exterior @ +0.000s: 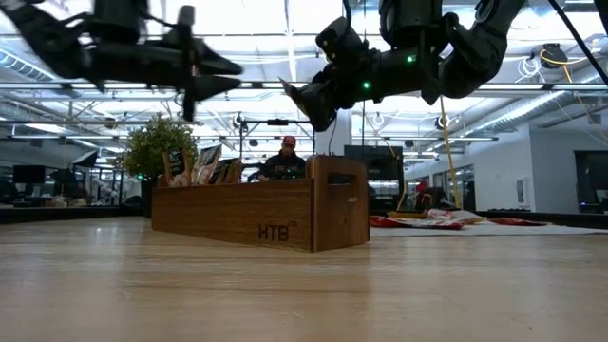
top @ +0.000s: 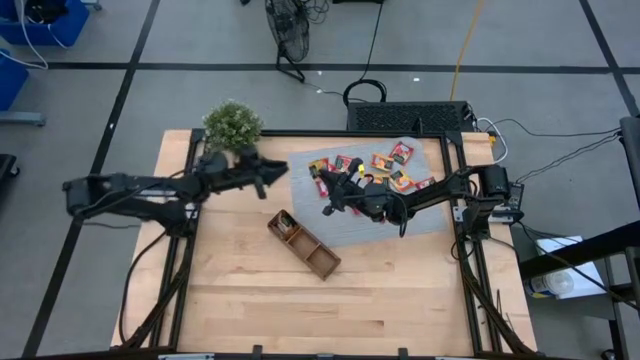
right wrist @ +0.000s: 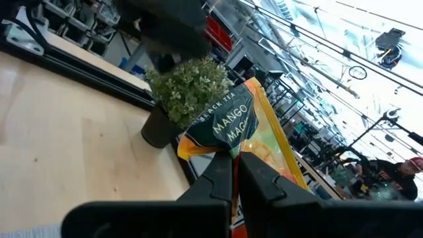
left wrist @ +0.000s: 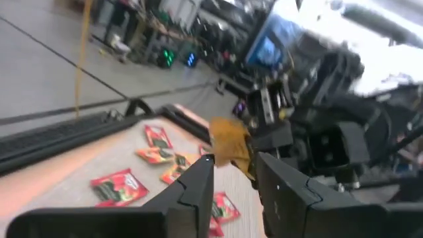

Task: Pick & Place Tea
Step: Put the yellow tea bag into the middle section of the wooden organizer

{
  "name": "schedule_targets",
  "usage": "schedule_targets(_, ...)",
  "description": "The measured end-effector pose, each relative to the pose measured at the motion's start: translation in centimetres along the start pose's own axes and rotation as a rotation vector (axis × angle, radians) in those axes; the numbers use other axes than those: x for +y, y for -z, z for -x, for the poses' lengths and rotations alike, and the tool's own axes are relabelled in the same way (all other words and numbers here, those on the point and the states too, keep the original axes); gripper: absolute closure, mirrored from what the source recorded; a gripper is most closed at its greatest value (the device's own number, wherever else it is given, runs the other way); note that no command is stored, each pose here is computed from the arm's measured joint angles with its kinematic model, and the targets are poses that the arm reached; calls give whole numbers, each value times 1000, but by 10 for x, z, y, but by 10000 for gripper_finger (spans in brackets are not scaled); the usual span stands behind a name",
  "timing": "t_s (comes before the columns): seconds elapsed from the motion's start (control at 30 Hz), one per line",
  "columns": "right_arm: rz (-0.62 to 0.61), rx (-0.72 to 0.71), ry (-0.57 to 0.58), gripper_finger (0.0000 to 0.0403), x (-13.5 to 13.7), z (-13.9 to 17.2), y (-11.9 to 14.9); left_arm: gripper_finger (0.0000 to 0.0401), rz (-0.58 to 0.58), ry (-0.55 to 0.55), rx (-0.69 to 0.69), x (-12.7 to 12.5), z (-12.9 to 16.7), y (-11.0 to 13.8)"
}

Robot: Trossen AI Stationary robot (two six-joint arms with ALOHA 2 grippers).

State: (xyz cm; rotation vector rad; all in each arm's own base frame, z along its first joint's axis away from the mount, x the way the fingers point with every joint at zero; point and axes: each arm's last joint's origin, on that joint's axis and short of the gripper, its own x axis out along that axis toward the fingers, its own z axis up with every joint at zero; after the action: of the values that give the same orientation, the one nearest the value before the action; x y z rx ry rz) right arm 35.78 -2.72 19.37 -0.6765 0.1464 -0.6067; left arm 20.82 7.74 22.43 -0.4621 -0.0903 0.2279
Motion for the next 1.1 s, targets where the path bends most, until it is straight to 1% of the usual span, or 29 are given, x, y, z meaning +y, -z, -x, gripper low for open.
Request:
schedule_targets(0.1, 5, 4, -4, 402, 1, 0, 0, 259, -23, 17, 49, -3, -24, 1)
schedule_targets(0.27, 14, 36, 10, 402, 1, 0, 2, 190, -32, 92, 126, -5, -55, 4)
schedule_targets(0.4, 19, 41, 8, 402, 1, 0, 3, 145, -40, 97, 151, -4, -72, 8)
schedule_targets(0.5, 18, 41, 9, 401, 1, 0, 3, 127, -35, 87, 154, -3, -80, 9)
schedule_targets(0.63, 24, 47, 3, 401, 1, 0, 4, 125, -54, 49, 141, -1, -83, 9)
schedule_targets(0.73, 26, 54, -4, 400, 2, 0, 4, 150, -76, 39, 128, -1, -83, 8)
schedule_targets(0.83, 14, 58, -7, 400, 3, 0, 5, 198, -91, 39, 130, -1, -83, 8)
schedule_targets(0.93, 7, 58, -7, 400, 3, 0, 5, 266, -96, 35, 130, 0, -83, 9)
schedule_targets(1.03, 5, 58, -9, 399, 3, 0, 5, 350, -132, 41, 132, 0, -83, 9)
schedule_targets(1.07, 0, 59, -15, 399, 4, 1, 5, 373, -152, 46, 134, 0, -83, 9)
schedule_targets(1.1, -12, 61, -21, 399, 5, 1, 4, 384, -174, 47, 132, 0, -82, 8)
